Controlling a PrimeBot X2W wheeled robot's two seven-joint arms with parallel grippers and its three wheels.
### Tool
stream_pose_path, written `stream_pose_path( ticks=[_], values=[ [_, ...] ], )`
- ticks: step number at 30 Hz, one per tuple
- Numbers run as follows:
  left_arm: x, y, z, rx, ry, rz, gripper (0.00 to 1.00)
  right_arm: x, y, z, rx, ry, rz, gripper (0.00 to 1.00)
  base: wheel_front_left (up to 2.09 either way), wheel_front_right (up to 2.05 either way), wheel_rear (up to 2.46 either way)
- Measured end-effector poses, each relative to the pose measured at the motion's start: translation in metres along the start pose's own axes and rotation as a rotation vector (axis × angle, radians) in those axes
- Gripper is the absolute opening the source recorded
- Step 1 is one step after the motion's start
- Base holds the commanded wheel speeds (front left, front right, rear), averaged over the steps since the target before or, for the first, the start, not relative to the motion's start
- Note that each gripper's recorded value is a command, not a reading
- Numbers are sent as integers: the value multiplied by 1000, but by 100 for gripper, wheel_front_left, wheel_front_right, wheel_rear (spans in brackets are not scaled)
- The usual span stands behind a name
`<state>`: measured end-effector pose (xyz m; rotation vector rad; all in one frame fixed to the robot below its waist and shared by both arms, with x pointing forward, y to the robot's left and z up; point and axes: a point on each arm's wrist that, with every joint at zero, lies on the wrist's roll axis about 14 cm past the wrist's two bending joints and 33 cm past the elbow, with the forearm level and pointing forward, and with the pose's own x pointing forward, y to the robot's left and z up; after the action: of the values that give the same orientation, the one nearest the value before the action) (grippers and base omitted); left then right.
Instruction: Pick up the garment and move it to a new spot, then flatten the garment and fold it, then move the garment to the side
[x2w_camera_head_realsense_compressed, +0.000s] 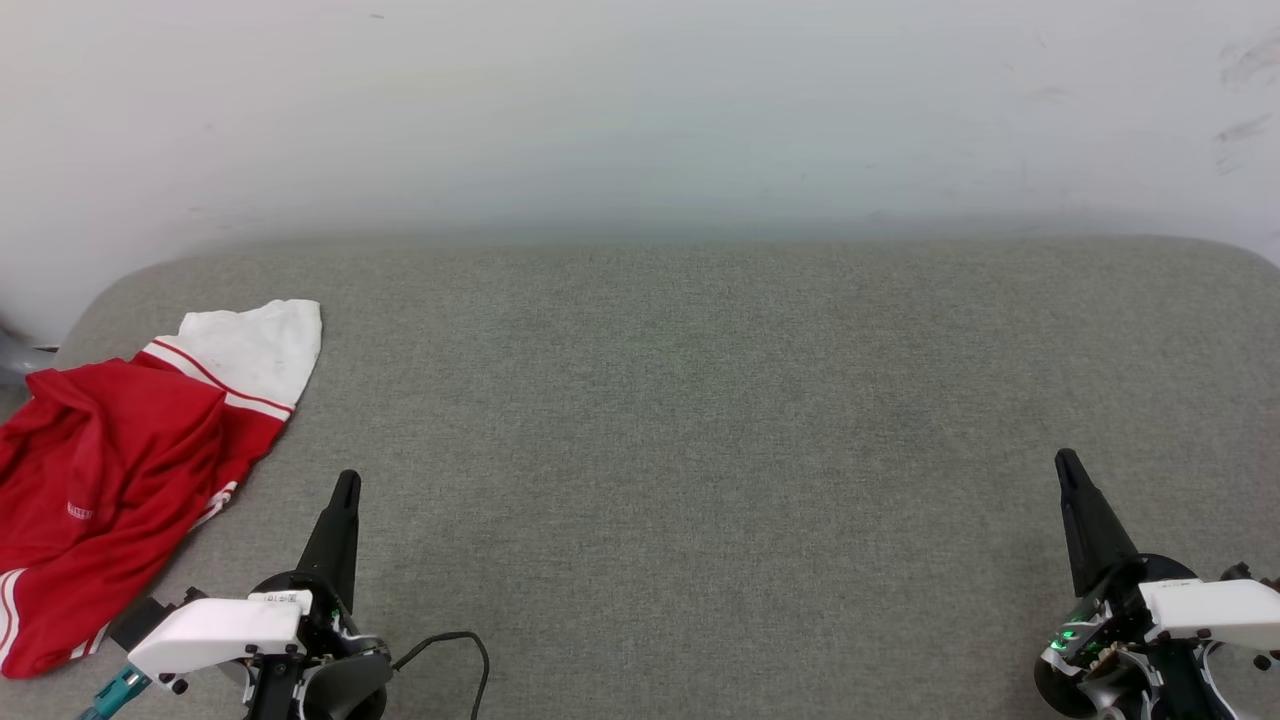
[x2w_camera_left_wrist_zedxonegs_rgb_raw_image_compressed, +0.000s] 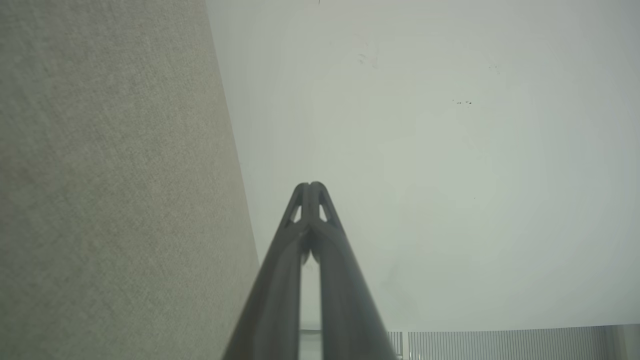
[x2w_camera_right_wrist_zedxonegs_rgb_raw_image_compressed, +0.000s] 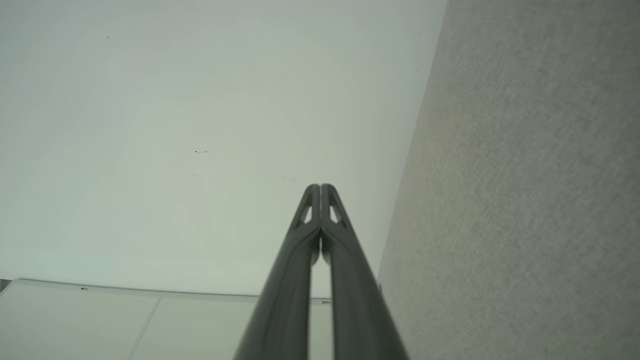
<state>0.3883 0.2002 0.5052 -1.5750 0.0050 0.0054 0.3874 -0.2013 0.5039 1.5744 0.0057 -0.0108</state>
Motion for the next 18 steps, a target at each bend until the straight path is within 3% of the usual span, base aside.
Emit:
stream_pose_path(
  ticks=[18],
  values=[
    [0,0,0,0,0,0,0,0,0,0,0,0,0,0,0,0,0]
  ],
)
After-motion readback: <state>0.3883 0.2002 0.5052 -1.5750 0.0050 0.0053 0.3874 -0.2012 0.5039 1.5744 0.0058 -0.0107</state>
